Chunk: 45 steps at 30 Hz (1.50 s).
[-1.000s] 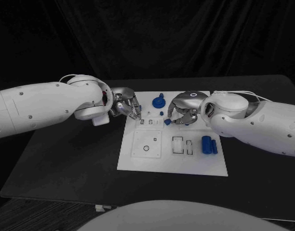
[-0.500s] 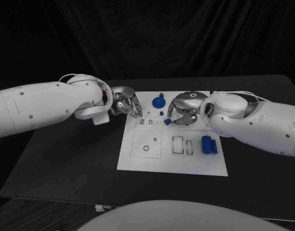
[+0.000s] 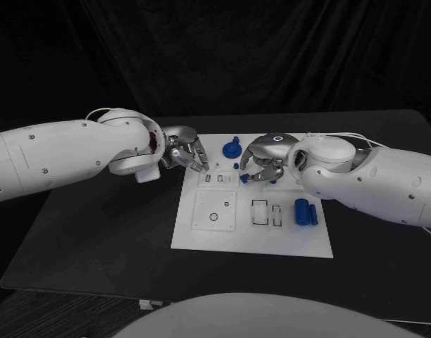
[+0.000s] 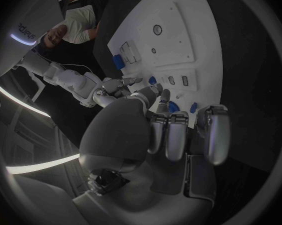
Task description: Assemble the parts on the task board
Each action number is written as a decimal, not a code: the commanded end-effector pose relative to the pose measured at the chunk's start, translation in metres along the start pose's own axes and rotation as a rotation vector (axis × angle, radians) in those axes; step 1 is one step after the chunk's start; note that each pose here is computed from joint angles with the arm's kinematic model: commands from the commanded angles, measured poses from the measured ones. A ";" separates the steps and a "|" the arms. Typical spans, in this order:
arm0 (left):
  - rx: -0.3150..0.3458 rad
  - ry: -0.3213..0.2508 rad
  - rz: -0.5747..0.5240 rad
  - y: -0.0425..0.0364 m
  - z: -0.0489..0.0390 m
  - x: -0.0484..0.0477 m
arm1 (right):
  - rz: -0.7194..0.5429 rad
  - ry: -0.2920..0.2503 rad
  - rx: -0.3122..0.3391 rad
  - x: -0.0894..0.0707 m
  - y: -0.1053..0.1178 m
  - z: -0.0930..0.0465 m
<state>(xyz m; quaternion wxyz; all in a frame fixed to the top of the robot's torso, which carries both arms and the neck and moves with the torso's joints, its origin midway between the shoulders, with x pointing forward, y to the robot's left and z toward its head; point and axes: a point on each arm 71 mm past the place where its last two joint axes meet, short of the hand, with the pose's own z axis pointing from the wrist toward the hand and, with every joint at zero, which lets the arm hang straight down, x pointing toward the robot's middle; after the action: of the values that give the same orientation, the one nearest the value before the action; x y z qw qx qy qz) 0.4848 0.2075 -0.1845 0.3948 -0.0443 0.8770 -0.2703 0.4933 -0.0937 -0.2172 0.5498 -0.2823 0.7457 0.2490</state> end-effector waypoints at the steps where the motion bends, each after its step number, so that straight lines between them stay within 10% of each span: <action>1: 0.017 0.008 0.003 -0.0022 0.0000 -0.0006 | -0.019 0.020 0.019 0.002 0.000 0.003; 18: 0.015 0.011 0.005 -0.0022 0.0011 -0.0010 | -0.095 0.098 0.028 0.007 0.001 0.011; 45: 0.013 0.034 0.012 -0.0040 0.0027 0.0009 | -0.090 -0.014 0.011 0.012 -0.002 0.013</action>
<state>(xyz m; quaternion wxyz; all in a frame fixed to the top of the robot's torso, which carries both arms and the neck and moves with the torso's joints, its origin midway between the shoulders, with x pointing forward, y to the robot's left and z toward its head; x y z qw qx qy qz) 0.4860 0.2048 -0.1859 0.3868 -0.0375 0.8814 -0.2685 0.5010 -0.0892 -0.2344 0.5514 -0.3112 0.7438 0.2141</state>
